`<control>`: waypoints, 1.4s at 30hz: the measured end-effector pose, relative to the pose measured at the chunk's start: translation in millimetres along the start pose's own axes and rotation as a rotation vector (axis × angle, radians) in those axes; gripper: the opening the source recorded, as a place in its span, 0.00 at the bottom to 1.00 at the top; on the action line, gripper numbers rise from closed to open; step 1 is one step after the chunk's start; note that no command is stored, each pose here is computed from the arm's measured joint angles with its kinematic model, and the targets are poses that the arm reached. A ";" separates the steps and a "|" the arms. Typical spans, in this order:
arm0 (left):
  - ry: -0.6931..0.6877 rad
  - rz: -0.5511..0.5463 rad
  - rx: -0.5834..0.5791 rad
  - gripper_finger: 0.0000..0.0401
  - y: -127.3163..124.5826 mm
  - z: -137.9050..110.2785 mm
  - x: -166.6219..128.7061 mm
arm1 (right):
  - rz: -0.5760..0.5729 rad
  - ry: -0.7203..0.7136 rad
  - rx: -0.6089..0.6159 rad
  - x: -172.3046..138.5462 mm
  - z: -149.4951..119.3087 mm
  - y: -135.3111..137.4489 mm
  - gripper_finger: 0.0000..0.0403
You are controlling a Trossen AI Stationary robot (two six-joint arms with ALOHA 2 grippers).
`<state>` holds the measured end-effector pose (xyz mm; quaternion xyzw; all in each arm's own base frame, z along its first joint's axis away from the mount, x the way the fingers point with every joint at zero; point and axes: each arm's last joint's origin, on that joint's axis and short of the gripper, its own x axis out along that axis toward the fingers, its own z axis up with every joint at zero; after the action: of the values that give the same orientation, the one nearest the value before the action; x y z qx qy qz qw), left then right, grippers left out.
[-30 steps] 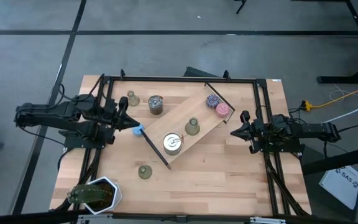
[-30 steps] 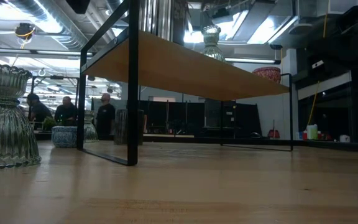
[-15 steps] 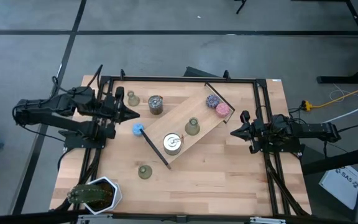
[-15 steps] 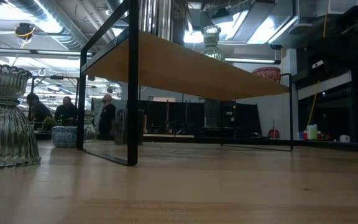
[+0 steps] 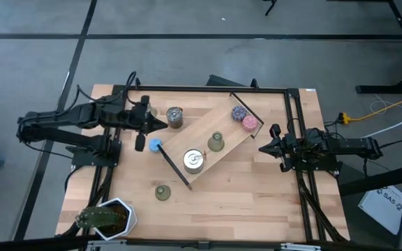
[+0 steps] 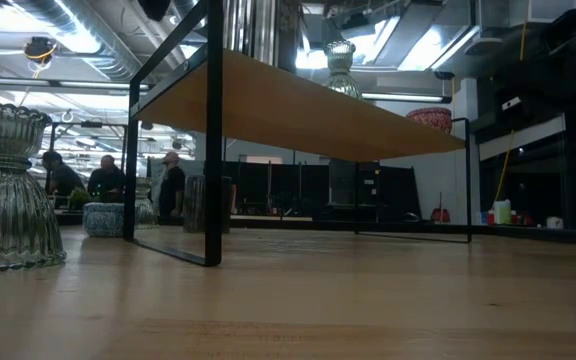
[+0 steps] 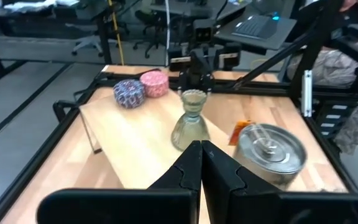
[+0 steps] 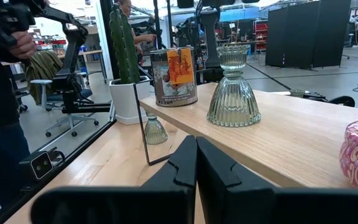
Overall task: Pick & Place candle stick holders
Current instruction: Put the silver scented candle on the shelf aligned with the other silver scented candle
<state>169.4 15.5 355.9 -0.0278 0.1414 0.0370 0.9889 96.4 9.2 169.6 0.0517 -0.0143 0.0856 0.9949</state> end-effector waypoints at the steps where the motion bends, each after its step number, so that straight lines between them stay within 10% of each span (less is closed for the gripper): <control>1: 0.006 0.007 -0.002 0.00 1.2 -0.4 1.7 | 0.000 0.000 0.000 0.0 0.0 0.0 0.02; 42: 0.353 0.207 -0.041 0.07 74.9 8.6 75.3 | 0.000 0.000 0.000 0.0 0.0 0.0 0.02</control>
<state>237.7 95.5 339.6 -0.0393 0.3140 0.1356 0.9389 96.4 9.2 169.6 0.0517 -0.0145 0.0856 0.9949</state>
